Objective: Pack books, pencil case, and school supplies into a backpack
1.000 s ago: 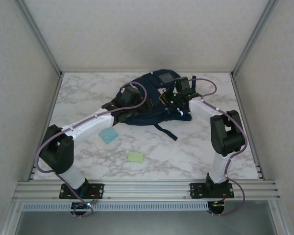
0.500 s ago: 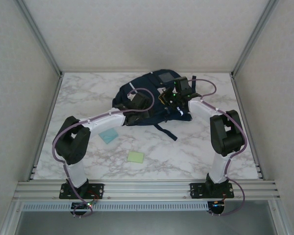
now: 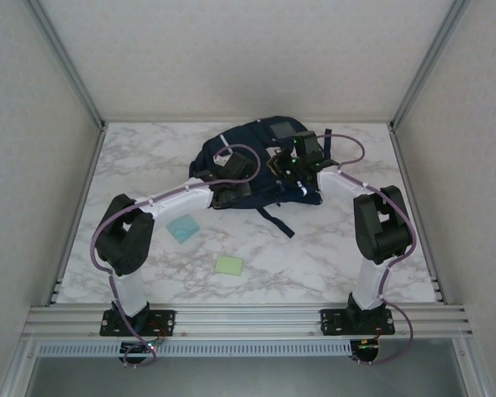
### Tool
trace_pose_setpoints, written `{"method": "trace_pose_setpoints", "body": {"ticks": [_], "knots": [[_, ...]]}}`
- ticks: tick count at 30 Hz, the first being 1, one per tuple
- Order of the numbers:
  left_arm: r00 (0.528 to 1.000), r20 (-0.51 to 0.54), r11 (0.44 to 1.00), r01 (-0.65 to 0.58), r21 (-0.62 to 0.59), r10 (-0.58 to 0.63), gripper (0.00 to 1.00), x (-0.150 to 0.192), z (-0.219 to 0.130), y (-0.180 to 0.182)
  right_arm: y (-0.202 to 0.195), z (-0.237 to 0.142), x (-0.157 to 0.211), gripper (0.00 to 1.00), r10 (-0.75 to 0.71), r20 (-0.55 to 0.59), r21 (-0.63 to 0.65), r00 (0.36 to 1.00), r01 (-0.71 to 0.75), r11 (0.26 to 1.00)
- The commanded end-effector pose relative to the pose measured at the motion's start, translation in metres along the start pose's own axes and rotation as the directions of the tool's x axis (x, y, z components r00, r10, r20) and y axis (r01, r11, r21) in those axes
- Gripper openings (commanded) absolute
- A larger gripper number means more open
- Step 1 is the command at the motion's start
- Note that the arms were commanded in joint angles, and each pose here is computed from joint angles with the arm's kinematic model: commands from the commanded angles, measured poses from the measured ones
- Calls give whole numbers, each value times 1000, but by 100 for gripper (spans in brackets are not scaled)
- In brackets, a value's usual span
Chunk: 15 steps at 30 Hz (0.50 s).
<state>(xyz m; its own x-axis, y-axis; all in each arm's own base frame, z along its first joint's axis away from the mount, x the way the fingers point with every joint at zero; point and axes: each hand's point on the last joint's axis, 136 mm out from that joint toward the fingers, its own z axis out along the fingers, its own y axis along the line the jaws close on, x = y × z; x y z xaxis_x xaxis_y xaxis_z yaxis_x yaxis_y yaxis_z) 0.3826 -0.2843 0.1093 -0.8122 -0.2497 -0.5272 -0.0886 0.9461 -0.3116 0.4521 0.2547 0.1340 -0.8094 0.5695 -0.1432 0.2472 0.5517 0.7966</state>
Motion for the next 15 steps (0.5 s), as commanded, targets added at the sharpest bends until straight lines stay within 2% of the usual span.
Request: {"method": "trace_pose_setpoints", "body": {"ticks": [1,6,8,11,15], "knots": [[997,59,986,-46,-159,56,21,-22,-25,48,35,-15,-5,0,-30,0,-121,1000,30,992],[992,56,952,-92,-291,113,21,-23,-46,94,38,-14,-8,0,-36,0,-126,999,36,991],[993,51,949,-83,-303,103,22,-25,-48,102,39,-15,-8,0,-39,0,-127,999,39,991],[998,37,982,-51,-183,59,33,-22,-47,81,41,-15,-8,0,-49,-2,-127,999,48,991],[997,36,997,62,48,-64,62,-23,-56,39,42,-17,-9,0,-54,3,-125,999,54,991]]}}
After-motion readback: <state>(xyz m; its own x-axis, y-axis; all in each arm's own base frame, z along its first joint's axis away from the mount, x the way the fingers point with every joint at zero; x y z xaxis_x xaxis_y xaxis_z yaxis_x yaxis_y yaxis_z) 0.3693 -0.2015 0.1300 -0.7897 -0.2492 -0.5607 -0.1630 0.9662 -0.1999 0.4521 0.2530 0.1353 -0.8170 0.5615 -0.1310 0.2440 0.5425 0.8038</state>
